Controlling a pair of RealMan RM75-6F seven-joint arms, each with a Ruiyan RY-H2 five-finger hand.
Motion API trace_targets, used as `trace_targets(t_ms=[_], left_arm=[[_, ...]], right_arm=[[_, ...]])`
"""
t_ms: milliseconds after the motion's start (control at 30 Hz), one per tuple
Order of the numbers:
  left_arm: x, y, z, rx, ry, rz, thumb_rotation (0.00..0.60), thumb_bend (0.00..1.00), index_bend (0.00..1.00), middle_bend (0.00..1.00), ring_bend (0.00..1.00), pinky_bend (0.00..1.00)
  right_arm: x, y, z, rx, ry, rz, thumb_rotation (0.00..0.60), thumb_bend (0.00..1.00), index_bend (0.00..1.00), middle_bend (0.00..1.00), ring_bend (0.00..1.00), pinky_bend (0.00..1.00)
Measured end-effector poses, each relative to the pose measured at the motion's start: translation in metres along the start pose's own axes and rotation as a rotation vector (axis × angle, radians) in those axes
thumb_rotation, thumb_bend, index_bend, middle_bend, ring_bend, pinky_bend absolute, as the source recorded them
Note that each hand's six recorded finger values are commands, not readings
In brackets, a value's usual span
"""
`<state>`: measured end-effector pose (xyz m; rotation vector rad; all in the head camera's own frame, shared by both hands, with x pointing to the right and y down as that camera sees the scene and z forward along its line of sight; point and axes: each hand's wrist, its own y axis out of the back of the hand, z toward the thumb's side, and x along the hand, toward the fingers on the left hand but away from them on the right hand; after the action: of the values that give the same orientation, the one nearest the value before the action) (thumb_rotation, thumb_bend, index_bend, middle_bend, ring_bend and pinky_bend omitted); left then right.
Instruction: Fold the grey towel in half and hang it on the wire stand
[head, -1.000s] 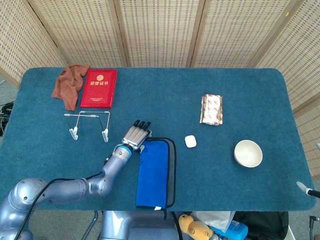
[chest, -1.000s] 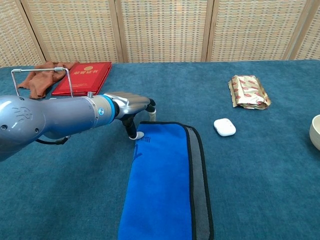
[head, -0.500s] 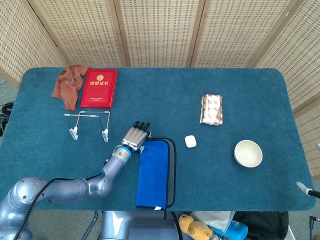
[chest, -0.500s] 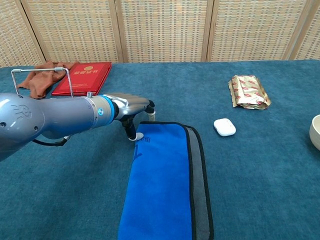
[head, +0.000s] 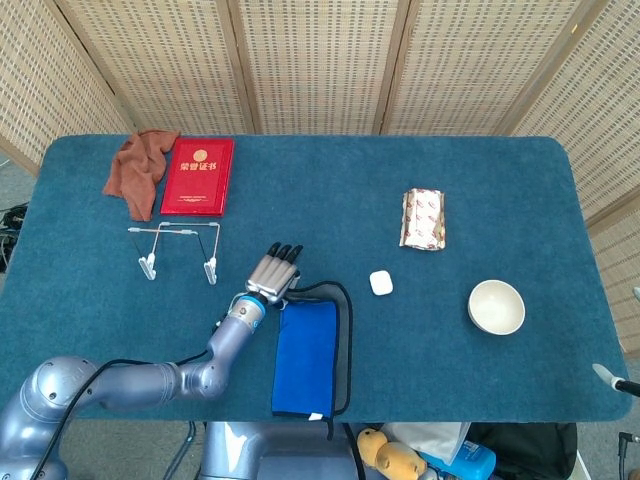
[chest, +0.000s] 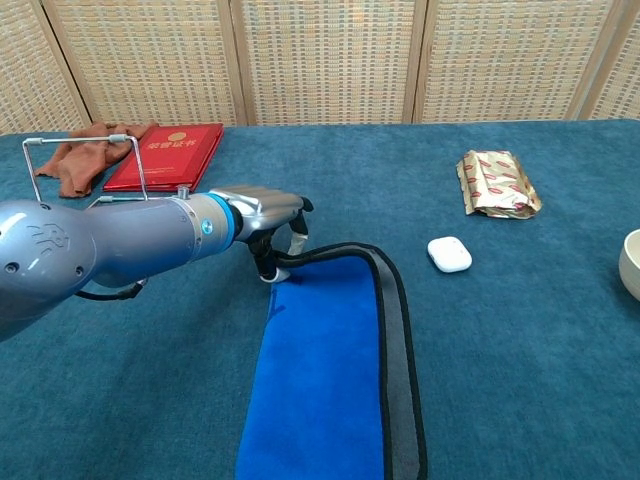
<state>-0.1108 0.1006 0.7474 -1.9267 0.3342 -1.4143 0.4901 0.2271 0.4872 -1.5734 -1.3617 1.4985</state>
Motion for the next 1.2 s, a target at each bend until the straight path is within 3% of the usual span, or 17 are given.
trace_targets(t_ms=[167, 267, 400, 467, 800, 1200], left_arm=[[0.000, 0.002, 0.000, 0.007, -0.002, 0.007, 0.600, 0.44, 0.83, 0.00, 0.00, 0.00], [0.000, 0.002, 0.000, 0.009, -0.004, 0.007, 0.600, 0.56, 0.83, 0.00, 0.00, 0.00], [0.000, 0.001, 0.000, 0.015, -0.008, 0.003, 0.600, 0.79, 0.83, 0.00, 0.00, 0.00], [-0.001, 0.000, 0.000, 0.014, -0.010, 0.000, 0.600, 0.84, 0.83, 0.00, 0.00, 0.00], [0.000, 0.017, 0.002, -0.021, -0.028, 0.043, 0.600, 0.85, 0.87, 0.00, 0.00, 0.00], [0.001, 0.074, -0.008, -0.037, -0.027, 0.145, 0.600, 0.86, 0.87, 0.00, 0.00, 0.00]], right_arm=[[0.000, 0.000, 0.000, -0.001, 0.001, -0.001, 0.600, 0.00, 0.00, 0.00, 0.00, 0.00], [0.000, 0.000, 0.000, -0.001, 0.002, -0.001, 0.600, 0.00, 0.00, 0.00, 0.00, 0.00], [0.001, 0.000, 0.000, -0.001, 0.003, 0.000, 0.600, 0.00, 0.00, 0.00, 0.00, 0.00], [0.001, 0.000, 0.000, -0.001, 0.003, 0.000, 0.600, 0.00, 0.00, 0.00, 0.00, 0.00], [0.001, 0.001, 0.000, -0.004, 0.004, 0.001, 0.600, 0.00, 0.00, 0.00, 0.00, 0.00], [0.001, 0.002, 0.000, -0.008, 0.005, -0.001, 0.600, 0.00, 0.00, 0.00, 0.00, 0.00]])
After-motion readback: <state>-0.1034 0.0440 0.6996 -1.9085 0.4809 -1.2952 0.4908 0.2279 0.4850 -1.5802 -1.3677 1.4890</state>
